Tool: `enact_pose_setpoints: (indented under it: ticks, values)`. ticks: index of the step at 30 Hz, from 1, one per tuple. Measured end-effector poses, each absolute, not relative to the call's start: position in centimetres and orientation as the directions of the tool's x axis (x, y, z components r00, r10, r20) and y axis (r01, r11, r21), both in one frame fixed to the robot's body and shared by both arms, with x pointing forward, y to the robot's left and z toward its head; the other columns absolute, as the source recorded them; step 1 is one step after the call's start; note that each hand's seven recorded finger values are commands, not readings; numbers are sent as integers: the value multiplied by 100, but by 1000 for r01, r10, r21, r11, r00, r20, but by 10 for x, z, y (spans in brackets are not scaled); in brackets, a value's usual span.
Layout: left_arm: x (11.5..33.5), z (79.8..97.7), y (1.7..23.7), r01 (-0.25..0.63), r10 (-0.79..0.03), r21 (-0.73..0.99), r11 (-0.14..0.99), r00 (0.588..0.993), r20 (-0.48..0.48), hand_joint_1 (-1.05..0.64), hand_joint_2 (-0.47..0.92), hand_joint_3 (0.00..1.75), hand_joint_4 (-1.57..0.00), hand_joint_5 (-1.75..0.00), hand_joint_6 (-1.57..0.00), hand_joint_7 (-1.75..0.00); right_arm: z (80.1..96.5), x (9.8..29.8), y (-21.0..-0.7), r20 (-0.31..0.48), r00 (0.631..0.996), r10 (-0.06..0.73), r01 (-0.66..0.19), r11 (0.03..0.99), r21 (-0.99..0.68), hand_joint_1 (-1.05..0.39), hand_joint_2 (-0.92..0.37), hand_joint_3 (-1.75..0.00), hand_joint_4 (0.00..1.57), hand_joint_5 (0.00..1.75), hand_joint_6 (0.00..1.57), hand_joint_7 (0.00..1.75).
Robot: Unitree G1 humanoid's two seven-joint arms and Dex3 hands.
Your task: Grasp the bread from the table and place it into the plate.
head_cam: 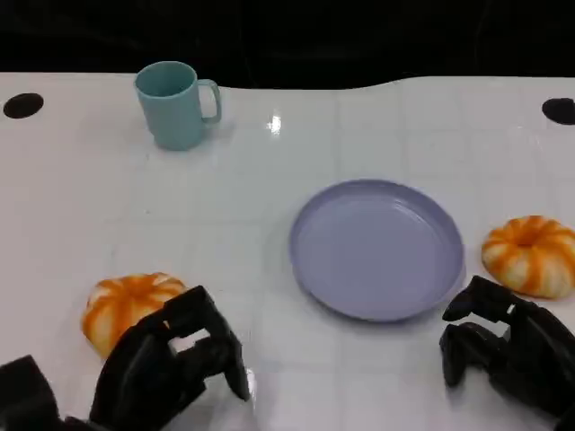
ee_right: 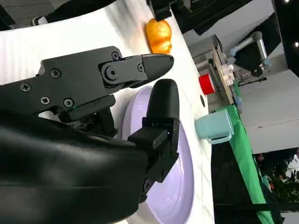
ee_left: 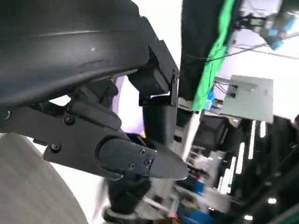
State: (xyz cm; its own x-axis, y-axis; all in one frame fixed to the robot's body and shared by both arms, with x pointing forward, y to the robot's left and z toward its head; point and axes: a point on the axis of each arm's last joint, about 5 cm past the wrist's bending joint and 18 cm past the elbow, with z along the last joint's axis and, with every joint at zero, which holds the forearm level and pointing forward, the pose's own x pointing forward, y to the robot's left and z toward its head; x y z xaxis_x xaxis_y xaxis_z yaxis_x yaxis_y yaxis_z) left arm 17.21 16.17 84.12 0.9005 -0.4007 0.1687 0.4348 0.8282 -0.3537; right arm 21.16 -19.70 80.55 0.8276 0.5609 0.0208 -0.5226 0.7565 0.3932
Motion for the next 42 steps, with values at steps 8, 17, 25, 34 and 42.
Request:
enact_pose_setpoints:
  ticks: [8, 17, 25, 34, 42]
  values:
    - [171, 861, 170, 425, -422, 15, 905, 894, 151, -65, 91, 2, -34, -109, -41, -69, 806, 211, -197, 16, 828, 561, -520, 757, 397, -55, -92, -17, 75, 171, 71, 141]
    - [170, 894, 177, 253, -406, 560, 789, 899, 167, -61, 92, 2, -12, -108, -28, -56, 806, 211, -197, 18, 828, 560, -521, 758, 392, -56, -92, -14, 80, 163, 77, 131]
    - [165, 913, 181, 45, -426, 899, 435, 890, 162, -65, 88, 1, 0, -93, -28, -51, 806, 212, -197, 17, 830, 558, -519, 760, 391, -56, -92, -16, 79, 163, 76, 131]
    - [157, 939, 179, 48, -346, 998, 51, 938, -27, -62, 79, 0, 0, -55, -25, -25, 806, 212, -196, 18, 828, 561, -524, 761, 381, -57, -92, -19, 75, 170, 73, 138]
    - [157, 944, 174, 118, -268, 991, -64, 954, -131, -56, 70, 0, 0, -37, -18, -15, 806, 211, -196, 20, 827, 562, -525, 759, 384, -56, -92, -16, 75, 168, 73, 135]
